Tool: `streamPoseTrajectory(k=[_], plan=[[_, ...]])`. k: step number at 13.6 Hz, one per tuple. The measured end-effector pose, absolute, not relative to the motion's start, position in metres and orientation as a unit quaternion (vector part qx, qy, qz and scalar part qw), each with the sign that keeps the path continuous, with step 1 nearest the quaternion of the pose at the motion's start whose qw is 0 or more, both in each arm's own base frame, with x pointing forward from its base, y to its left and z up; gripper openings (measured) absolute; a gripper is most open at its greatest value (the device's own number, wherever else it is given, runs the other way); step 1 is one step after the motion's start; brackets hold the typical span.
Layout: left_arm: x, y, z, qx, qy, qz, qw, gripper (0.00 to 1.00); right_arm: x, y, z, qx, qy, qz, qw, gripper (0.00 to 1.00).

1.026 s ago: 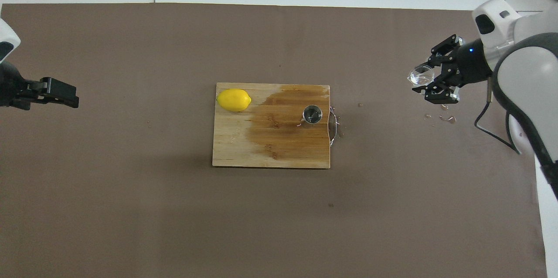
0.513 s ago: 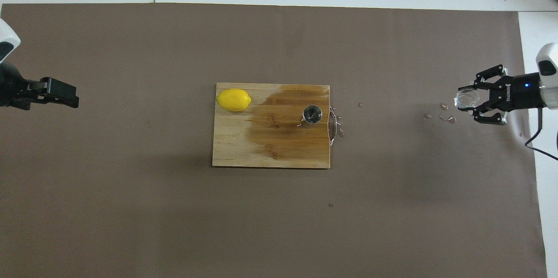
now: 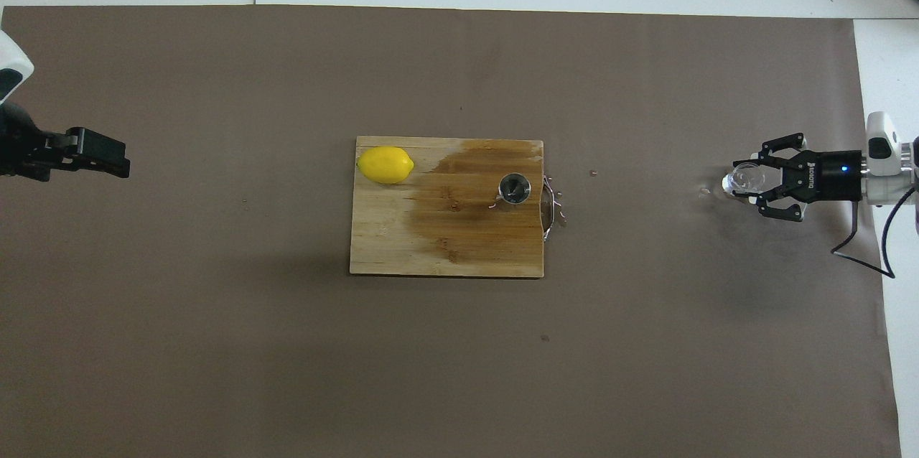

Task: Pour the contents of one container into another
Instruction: 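Carry the emptied glass with the right gripper away from the board, then lower the glass onto the table and open the right gripper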

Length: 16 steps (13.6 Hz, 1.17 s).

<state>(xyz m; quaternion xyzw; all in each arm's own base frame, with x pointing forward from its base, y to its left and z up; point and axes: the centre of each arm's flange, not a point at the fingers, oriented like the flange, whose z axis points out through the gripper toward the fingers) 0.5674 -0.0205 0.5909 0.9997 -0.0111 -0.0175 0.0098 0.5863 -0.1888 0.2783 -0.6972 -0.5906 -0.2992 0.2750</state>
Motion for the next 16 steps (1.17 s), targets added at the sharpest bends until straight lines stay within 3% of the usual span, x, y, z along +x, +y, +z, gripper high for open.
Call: streamPoseTrajectory(k=[16], plan=[[0.567,-0.021,0.591,1.0,-0.011,-0.017,0.01,1.0,0.569,-0.188,0.263,-0.66,-0.619,-0.312,0.291,0.51]])
